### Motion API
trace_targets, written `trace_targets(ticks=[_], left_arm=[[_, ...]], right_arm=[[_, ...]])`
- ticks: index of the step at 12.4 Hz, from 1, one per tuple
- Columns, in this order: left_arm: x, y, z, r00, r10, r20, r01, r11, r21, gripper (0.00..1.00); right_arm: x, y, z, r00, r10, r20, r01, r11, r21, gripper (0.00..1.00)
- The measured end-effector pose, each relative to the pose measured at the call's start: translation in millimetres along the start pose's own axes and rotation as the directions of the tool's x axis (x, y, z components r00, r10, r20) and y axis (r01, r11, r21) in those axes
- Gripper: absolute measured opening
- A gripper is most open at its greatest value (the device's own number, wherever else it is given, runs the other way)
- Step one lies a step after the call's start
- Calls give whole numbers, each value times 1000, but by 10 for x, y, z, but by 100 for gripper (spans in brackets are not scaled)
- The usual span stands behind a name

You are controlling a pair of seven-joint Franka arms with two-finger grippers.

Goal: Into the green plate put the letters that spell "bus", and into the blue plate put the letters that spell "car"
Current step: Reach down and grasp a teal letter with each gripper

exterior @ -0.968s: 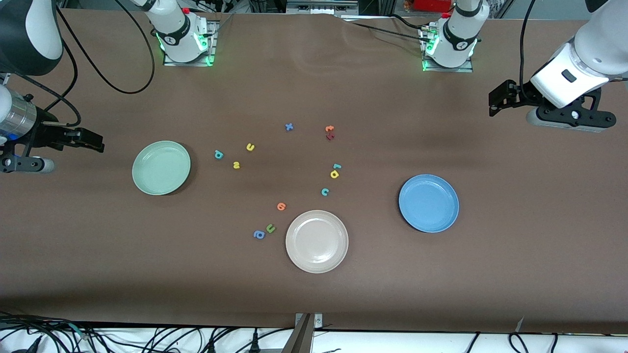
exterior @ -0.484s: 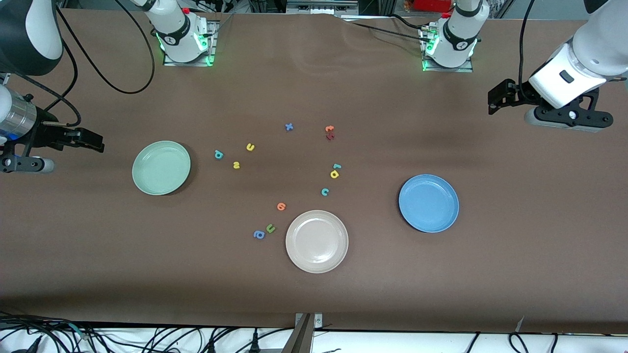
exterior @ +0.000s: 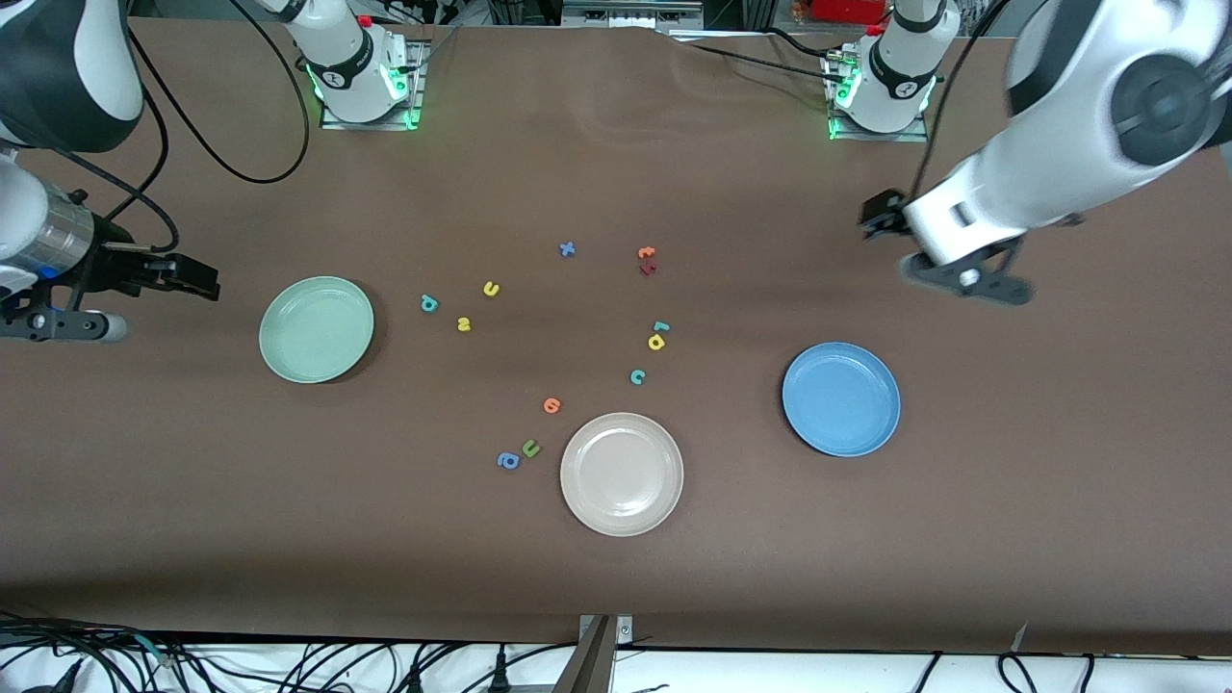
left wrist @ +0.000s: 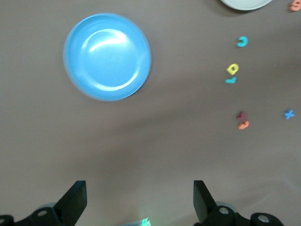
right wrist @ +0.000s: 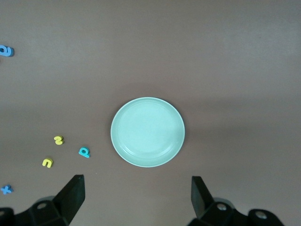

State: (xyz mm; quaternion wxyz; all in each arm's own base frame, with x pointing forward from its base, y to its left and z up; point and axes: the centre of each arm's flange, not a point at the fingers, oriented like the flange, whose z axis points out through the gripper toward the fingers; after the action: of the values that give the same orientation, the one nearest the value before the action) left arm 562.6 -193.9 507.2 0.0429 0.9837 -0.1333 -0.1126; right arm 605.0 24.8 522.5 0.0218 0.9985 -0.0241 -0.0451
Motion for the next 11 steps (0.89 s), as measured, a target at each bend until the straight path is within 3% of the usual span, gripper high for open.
trace_targets(ticks=[4,7,9,10,11], left_arm=[[686,836,935,986,122,-113,-125,992,-20,99],[1111,1208,1866,971,150,-189,-161,986,-47,98],[1294,1418,2450,953,166,-254,-186,981,-57,96],[1341,1496,2710,943,190,-273,-209,977,-41,89],[1369,1565,2918,931,227,-287,-240,971,-10,89]], right_arm=[[-19,-473,447,999,49,-5,-49,999,1,100],[-106,-764,1065,997,81,-6,-81,997,7,100],[-235,-1001,1583,994,109,-33,-108,994,24,100],[-329,-1087,1900,991,122,-53,-120,992,37,100],[-430,-1140,2200,989,133,-63,-130,990,47,100]])
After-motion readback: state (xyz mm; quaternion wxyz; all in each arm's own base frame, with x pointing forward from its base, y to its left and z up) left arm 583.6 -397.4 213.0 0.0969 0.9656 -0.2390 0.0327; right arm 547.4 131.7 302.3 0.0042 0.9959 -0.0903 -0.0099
